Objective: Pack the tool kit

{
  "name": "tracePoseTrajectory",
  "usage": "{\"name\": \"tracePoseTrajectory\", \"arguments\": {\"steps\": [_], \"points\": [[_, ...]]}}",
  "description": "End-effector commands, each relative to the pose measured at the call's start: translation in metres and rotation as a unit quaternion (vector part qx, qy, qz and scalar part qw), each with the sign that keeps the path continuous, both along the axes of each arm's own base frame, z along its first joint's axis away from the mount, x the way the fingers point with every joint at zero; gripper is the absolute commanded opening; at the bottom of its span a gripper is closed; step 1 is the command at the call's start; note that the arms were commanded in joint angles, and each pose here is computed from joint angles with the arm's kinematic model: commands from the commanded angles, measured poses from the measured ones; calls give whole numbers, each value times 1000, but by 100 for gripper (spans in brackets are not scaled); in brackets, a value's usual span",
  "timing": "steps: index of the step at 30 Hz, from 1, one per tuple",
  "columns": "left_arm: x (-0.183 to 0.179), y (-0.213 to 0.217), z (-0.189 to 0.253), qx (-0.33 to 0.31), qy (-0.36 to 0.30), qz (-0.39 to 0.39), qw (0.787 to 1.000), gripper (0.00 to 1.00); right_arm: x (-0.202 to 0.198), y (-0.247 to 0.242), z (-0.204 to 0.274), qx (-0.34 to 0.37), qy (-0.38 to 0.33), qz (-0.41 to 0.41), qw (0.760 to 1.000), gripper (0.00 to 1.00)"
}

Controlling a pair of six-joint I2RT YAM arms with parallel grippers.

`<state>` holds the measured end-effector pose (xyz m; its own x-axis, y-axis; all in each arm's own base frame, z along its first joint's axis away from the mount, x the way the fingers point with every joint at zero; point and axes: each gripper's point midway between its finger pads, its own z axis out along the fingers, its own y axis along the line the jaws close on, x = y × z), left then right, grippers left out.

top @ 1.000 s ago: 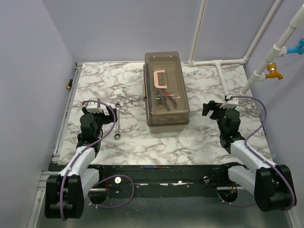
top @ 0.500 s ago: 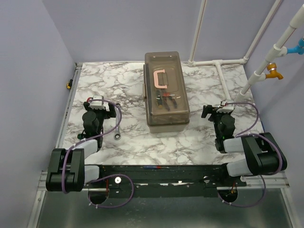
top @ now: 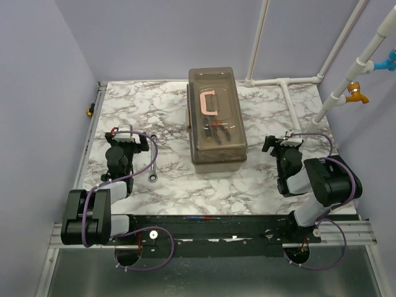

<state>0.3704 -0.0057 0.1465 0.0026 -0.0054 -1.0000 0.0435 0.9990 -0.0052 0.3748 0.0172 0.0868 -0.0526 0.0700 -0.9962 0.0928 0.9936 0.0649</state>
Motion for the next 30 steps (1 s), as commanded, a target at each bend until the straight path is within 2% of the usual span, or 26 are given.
{"name": "tracePoseTrajectory", "arguments": {"steps": [1, 3, 30], "points": [[2, 6, 4, 1, -10, 15, 1000, 98, 3, -8, 8, 3, -16, -26, 1000, 89], [2, 6, 5, 0, -9, 15, 1000, 99, 2, -9, 8, 3, -16, -27, 1000, 100], [2, 7, 5, 1, -12, 16, 1000, 98, 3, -8, 8, 3, -17, -26, 1000, 100]]}}
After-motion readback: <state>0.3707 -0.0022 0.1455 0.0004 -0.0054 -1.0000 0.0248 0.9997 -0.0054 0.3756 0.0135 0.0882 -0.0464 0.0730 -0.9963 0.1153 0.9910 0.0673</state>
